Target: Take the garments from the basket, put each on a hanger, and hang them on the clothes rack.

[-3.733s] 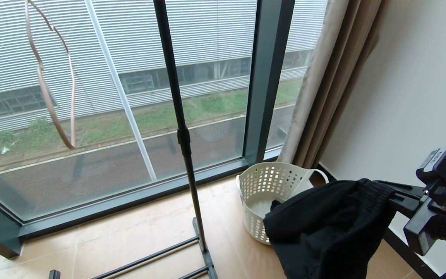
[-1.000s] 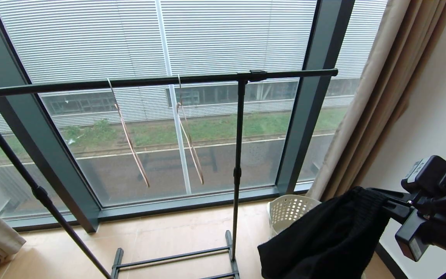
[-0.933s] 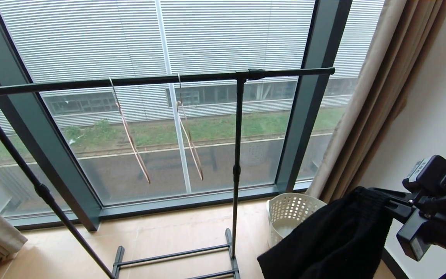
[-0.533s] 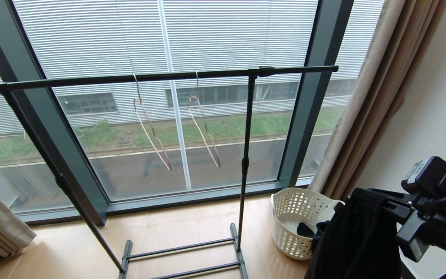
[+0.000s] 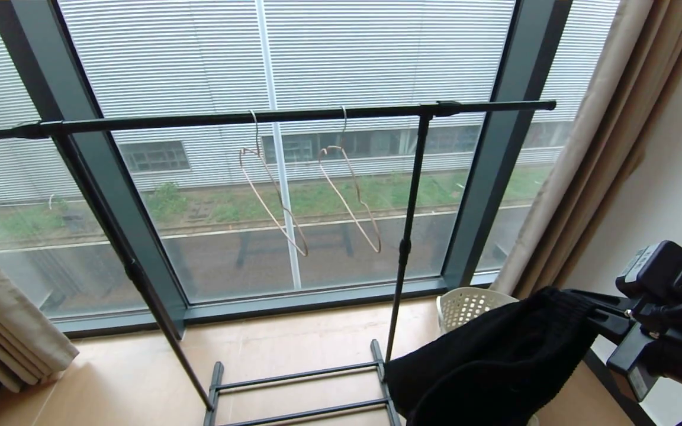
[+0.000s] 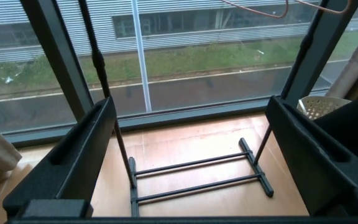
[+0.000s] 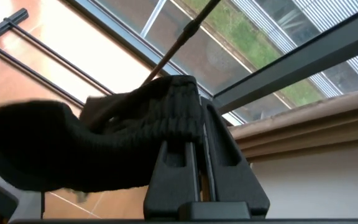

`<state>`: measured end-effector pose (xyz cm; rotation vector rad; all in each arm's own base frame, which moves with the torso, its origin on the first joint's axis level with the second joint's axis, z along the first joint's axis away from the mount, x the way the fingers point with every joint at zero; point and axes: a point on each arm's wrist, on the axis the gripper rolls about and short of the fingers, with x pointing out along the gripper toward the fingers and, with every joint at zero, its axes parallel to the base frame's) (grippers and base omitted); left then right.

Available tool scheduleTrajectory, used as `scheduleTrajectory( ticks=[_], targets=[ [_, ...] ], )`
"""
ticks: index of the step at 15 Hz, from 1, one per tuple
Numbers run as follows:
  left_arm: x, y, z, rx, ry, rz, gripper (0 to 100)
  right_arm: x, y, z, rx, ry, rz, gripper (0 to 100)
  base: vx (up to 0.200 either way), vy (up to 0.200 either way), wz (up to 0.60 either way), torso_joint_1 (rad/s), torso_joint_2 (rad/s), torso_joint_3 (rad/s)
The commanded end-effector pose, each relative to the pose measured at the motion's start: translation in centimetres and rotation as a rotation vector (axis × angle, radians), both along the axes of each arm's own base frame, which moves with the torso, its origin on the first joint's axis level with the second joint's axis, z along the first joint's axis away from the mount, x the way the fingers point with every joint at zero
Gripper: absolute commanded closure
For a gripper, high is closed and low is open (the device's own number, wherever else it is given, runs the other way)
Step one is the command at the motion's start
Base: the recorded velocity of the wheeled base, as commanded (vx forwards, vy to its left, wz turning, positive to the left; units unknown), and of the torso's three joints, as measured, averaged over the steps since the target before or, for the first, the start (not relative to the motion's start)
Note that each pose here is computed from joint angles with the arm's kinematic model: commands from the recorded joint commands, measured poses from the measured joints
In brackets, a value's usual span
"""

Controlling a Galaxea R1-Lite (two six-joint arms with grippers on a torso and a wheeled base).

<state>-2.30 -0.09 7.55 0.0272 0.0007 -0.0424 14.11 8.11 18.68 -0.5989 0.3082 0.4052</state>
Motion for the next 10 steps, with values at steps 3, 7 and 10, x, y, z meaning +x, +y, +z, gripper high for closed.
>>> scheduleTrajectory(
  ticks=[3, 7, 10],
  targets=[
    [0.01, 0.00, -0.01, 0.000, 0.002, -0.001, 0, 0.04, 0.05, -0.04, -0.002, 0.002, 0.002, 100, 0.000, 0.000, 0.00, 0.000, 0.00, 0.000],
    [0.01, 0.00, -0.01, 0.013, 0.001, -0.002, 0, -0.05, -0.01, 0.06, 0.001, -0.003, 0.001, 100, 0.000, 0.000, 0.00, 0.000, 0.00, 0.000],
    [0.01, 0.00, -0.01, 0.007, 0.002, -0.001, 0, -0.14, -0.06, -0.24, -0.002, 0.007, 0.003, 100, 0.000, 0.000, 0.00, 0.000, 0.00, 0.000]
  ],
)
